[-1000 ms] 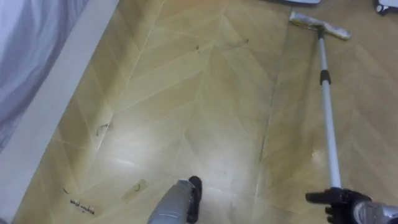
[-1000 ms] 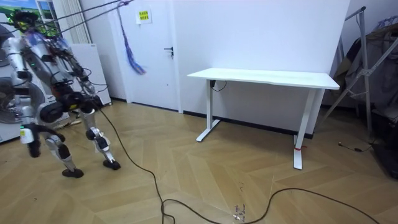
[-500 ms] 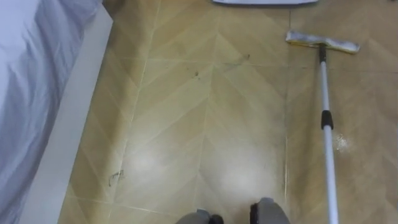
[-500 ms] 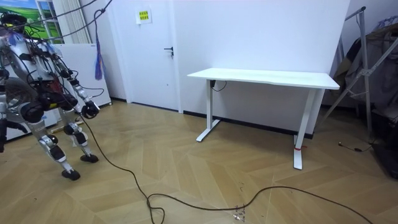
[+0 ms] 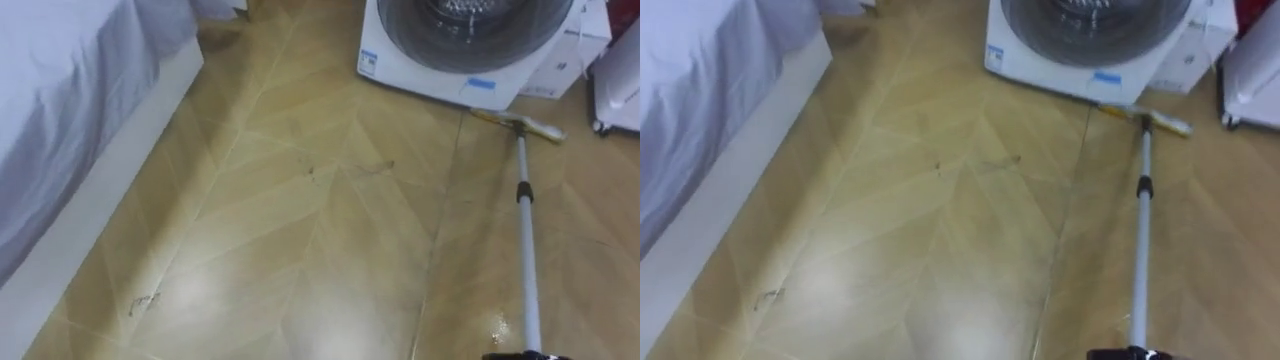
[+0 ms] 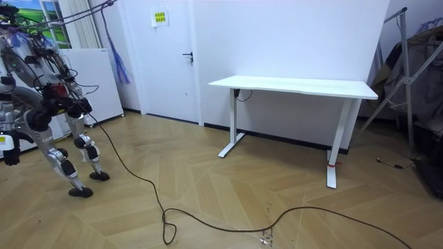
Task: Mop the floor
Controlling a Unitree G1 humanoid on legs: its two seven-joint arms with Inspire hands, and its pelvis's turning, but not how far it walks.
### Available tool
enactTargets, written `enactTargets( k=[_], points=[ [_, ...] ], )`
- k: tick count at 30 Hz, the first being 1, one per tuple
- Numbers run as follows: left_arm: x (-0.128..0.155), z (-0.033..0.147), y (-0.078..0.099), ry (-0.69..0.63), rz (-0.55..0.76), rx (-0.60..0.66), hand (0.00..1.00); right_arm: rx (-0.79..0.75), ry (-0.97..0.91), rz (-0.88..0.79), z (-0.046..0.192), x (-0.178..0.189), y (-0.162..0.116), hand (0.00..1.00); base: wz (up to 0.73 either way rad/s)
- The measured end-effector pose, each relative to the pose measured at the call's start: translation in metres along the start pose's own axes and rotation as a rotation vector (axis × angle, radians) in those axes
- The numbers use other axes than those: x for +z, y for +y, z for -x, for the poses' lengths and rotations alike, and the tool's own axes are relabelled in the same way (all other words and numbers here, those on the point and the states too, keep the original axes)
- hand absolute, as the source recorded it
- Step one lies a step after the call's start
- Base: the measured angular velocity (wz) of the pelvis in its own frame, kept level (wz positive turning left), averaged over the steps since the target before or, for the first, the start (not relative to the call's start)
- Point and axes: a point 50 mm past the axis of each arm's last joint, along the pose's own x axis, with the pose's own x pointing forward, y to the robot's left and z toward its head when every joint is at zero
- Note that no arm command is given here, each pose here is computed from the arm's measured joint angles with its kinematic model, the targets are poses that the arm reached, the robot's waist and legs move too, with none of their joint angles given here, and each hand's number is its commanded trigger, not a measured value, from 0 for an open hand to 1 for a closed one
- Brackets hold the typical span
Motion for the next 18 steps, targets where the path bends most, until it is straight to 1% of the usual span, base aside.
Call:
enactTargets(
  k=[2,4,7,9,10,13,18],
  points=[
    [0.002,0.000,-0.003,-0.010,0.003,-0.007,0.00,-0.004,0.003,0.017,-0.002,-0.011,-0.002,1.00,0.05],
    [0.002,0.001,-0.002,-0.018,0.005,0.009,0.00,-0.015,0.036,0.038,-0.006,-0.035,-0.004,1.00,0.05],
    [0.000,0.002,-0.002,-0.030,0.004,0.020,0.00,-0.014,0.073,0.044,-0.009,-0.060,-0.002,1.00,0.04],
    [0.001,0.002,-0.004,-0.037,0.022,0.027,0.00,-0.002,0.103,0.041,-0.010,-0.081,0.004,1.00,-0.05],
    [0.001,0.002,-0.004,-0.037,0.032,0.026,0.00,0.006,0.103,0.041,-0.011,-0.083,0.006,1.00,-0.08],
    [-0.002,0.002,-0.011,-0.030,0.050,0.025,0.00,0.023,0.154,0.049,-0.010,-0.109,0.011,1.00,-0.07],
    [-0.011,0.002,-0.009,-0.010,0.042,0.032,0.00,0.031,0.154,0.070,-0.010,-0.116,0.012,1.00,-0.06]
  ],
)
